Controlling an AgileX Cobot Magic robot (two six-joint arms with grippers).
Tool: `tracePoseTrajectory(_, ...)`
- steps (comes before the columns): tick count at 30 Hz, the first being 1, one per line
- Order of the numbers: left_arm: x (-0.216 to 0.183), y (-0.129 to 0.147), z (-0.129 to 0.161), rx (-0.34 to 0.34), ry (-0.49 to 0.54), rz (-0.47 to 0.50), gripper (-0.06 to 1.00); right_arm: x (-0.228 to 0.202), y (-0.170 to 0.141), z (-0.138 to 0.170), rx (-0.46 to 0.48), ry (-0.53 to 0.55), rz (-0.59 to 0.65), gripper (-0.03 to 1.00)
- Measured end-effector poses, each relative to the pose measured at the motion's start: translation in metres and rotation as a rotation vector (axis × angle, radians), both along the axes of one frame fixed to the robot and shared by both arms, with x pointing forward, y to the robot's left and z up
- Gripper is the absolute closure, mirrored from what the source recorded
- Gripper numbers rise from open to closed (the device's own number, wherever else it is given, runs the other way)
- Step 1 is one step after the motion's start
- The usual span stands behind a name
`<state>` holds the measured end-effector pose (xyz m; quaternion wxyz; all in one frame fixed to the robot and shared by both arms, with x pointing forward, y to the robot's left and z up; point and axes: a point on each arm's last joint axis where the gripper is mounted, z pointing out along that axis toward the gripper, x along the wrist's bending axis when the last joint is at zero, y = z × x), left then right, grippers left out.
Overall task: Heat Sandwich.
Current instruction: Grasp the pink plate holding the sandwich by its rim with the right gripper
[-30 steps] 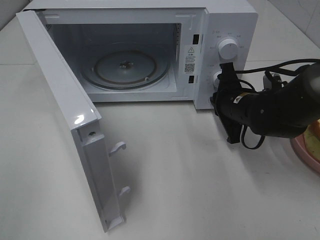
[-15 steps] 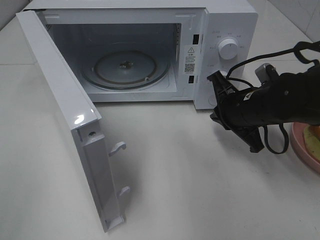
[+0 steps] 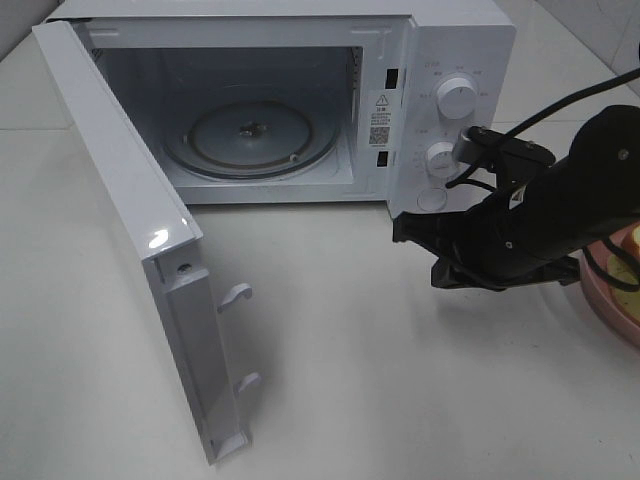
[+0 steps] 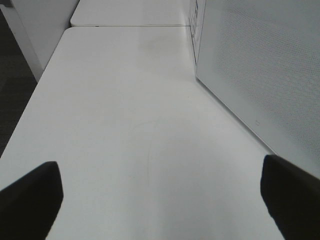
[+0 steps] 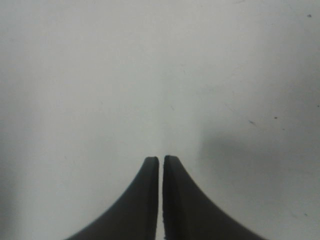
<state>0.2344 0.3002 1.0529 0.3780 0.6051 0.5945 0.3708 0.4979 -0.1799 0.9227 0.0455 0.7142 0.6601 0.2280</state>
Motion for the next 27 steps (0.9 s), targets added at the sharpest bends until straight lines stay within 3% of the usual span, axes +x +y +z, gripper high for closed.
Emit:
tracePoseTrajectory(7, 0.000, 0.000, 0.000, 0.000, 0.000, 0.000, -0.05, -0.017, -0.012, 0.012, -0.189, 0.058, 0.221, 0.88)
tracePoseTrajectory(14, 0.000, 0.000, 0.000, 0.000, 0.000, 0.000, -0.05, -0.030, -0.025, 0.027, -0.315, 0.108, 0.321, 0.86)
tracePoseTrajectory(22, 0.000, 0.000, 0.000, 0.000, 0.000, 0.000, -0.05, -0.044, -0.038, 0.043, -0.383, 0.155, 0.407, 0.83)
tracePoseTrajectory(27, 0.000, 0.000, 0.000, 0.000, 0.000, 0.000, -0.05, -0.042, -0.054, 0.050, -0.398, 0.205, 0.373, 0.81)
